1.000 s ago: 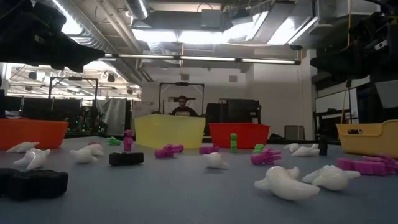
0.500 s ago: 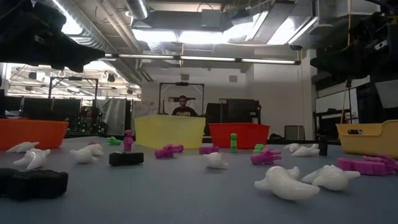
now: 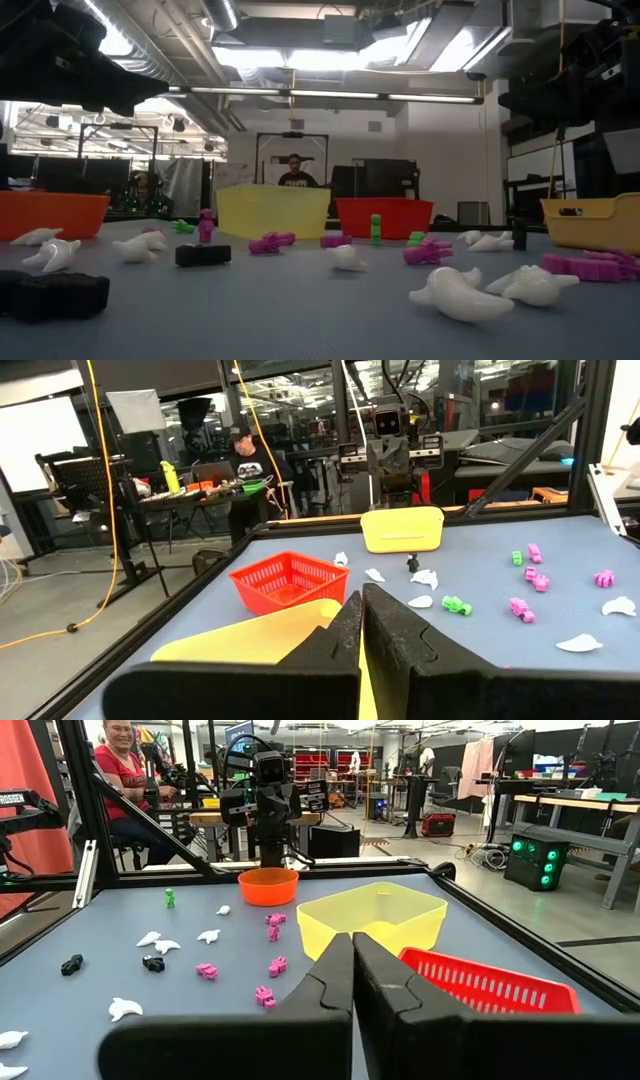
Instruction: Sort Halloween decoration
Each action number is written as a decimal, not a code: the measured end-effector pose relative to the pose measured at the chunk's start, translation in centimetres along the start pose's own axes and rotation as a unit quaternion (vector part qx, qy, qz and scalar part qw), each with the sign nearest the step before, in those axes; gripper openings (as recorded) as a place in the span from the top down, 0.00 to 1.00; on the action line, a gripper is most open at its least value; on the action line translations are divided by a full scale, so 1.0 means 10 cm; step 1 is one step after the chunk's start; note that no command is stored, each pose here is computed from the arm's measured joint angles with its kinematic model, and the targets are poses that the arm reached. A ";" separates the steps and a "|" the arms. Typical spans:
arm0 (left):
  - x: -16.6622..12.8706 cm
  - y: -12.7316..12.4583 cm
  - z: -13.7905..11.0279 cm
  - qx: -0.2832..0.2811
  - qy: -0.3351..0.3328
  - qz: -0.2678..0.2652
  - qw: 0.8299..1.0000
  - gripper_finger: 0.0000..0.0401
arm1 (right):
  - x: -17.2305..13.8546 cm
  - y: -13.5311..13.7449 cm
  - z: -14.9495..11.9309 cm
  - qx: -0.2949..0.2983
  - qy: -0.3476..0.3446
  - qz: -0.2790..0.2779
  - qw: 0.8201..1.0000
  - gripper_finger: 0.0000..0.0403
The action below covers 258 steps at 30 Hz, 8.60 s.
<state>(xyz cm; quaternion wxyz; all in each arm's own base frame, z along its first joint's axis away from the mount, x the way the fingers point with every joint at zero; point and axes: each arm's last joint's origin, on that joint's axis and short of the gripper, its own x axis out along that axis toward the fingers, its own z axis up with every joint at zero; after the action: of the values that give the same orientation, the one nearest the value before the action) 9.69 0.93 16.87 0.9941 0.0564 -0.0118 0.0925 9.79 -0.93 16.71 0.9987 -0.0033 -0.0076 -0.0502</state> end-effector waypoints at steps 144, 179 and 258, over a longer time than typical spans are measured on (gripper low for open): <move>0.00 0.02 0.01 -0.066 -0.003 0.036 0.997 1.00 | 1.02 0.07 -0.23 -0.094 0.519 0.181 0.830 0.91; 0.00 0.02 0.01 -0.066 -0.003 0.036 0.997 1.00 | 0.91 0.05 0.72 -0.008 0.713 0.132 0.689 0.91; 0.00 0.02 0.01 -0.066 -0.003 0.033 0.997 1.00 | 1.24 -0.16 0.53 -0.095 0.610 -0.030 0.786 0.55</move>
<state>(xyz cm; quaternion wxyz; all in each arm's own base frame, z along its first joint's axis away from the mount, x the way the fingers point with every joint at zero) 9.65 1.12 16.97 0.9919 -0.0097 -0.0230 0.1242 21.84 -3.72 22.22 0.7880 -0.0669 0.6078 -0.0720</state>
